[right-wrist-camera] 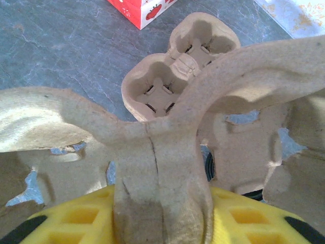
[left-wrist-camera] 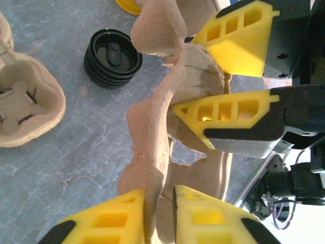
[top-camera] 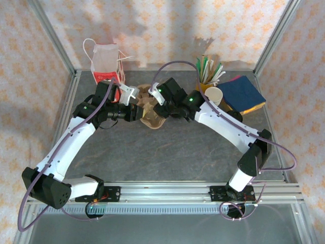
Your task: Pack the takeout coffee
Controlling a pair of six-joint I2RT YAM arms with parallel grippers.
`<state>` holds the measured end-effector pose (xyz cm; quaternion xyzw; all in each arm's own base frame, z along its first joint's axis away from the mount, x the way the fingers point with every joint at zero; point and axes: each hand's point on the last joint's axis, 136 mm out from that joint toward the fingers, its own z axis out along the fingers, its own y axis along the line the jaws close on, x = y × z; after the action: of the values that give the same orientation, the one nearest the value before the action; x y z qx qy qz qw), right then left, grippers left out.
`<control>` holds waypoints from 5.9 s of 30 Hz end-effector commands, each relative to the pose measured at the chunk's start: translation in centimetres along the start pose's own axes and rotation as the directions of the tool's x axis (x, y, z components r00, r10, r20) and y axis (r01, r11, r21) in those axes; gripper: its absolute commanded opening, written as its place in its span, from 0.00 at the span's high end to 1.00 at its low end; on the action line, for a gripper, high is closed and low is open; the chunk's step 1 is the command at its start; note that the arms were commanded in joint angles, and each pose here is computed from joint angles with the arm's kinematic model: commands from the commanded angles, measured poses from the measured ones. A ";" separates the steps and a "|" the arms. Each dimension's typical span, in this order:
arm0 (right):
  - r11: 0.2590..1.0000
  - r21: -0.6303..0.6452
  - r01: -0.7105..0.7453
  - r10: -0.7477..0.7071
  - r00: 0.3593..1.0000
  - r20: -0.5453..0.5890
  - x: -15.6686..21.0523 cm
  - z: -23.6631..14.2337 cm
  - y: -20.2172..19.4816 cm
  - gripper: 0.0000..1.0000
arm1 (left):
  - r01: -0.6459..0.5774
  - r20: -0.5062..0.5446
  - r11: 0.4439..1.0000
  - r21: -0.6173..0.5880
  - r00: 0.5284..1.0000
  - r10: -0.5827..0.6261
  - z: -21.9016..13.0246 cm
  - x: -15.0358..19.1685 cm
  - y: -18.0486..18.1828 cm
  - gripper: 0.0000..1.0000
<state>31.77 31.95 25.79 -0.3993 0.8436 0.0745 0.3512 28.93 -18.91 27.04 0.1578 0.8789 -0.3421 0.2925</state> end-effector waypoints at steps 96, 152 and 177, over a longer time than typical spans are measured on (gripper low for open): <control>0.975 -0.122 -0.188 0.194 0.980 0.038 4.8 -7.4 1.7 0.68 | 0.546 0.461 0.564 -0.619 0.835 -0.302 -15.5 -1.9 13.3 1.00; 0.960 -0.279 -0.023 0.095 0.965 0.246 -0.8 -12.9 3.5 0.65 | 0.149 0.024 0.977 0.151 0.988 -0.155 0.5 2.3 -4.2 1.00; 0.945 -0.304 -0.120 0.152 0.985 0.083 4.5 -6.4 4.7 0.66 | 0.154 -0.015 0.981 0.119 0.988 -0.153 2.5 2.6 -2.6 1.00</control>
<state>23.00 29.96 26.77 -0.3999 0.8254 0.2353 0.3215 26.13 -22.03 24.83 0.0888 0.8755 -0.4126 0.2353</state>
